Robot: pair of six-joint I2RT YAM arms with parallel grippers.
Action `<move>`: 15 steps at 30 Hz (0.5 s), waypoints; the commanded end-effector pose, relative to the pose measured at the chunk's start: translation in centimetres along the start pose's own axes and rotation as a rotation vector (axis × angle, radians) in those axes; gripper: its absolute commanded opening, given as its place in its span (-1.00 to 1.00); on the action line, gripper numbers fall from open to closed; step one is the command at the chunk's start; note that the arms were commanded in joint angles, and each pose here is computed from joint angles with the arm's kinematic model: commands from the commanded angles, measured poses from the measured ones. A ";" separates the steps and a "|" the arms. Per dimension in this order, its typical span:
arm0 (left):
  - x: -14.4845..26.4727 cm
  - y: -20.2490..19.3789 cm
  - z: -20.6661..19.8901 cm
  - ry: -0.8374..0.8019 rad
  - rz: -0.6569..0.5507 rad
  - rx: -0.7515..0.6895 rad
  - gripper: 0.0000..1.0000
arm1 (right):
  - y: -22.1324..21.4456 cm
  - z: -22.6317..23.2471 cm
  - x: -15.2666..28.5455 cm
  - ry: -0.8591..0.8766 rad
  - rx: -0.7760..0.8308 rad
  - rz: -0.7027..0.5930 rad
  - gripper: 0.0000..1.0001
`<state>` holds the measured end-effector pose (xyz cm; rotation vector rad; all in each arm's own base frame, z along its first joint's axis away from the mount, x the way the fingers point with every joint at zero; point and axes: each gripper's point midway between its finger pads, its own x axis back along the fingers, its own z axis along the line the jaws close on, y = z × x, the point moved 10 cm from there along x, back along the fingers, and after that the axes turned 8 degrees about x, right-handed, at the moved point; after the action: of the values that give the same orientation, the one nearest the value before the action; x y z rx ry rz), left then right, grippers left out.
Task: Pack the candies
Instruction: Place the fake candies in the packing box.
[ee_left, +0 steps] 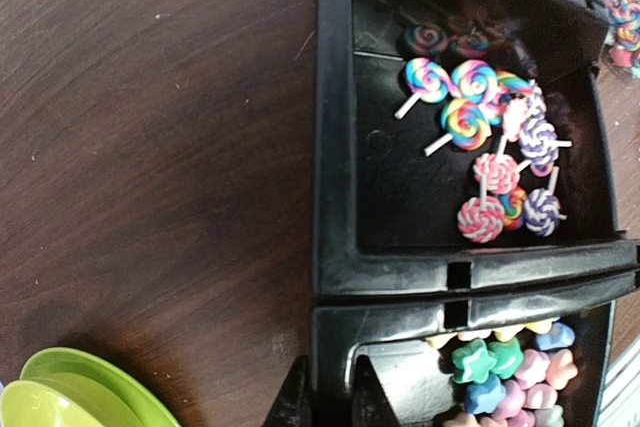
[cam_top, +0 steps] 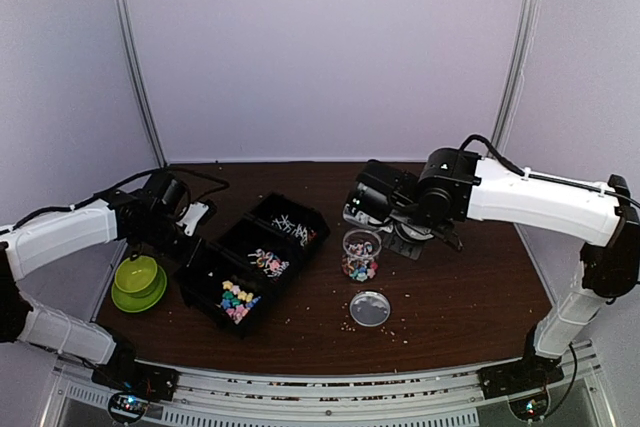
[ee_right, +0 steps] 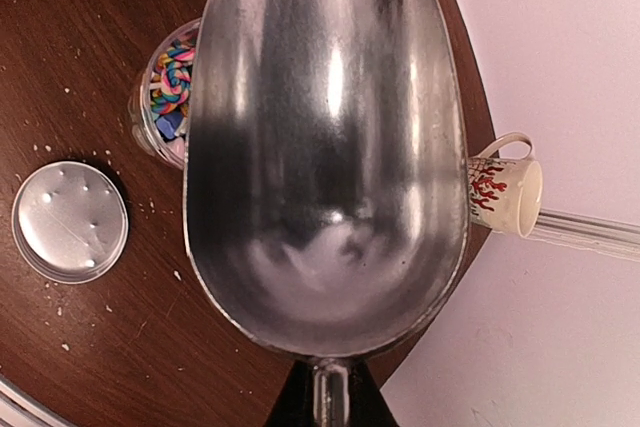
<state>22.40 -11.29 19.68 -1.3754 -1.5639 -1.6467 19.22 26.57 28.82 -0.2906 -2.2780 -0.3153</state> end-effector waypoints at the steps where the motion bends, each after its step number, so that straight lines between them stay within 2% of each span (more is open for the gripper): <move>1: -0.1 1.0 0.3 0.039 0.002 0.016 -1.00 | 0.6 -1.0 1.6 0.011 -0.086 -0.129 -1.00; 7: -1.4 1.1 0.5 0.053 0.058 0.020 -1.00 | 1.3 -1.6 2.7 0.039 -0.144 -0.234 -1.00; 15: -2.6 1.0 0.6 0.064 0.103 0.021 -1.00 | 1.6 -1.5 2.6 0.035 -0.136 -0.243 -1.00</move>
<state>24.17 -12.00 17.91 -1.3846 -1.4839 -1.6098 19.24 27.71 31.22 -0.1135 -2.2527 -0.5539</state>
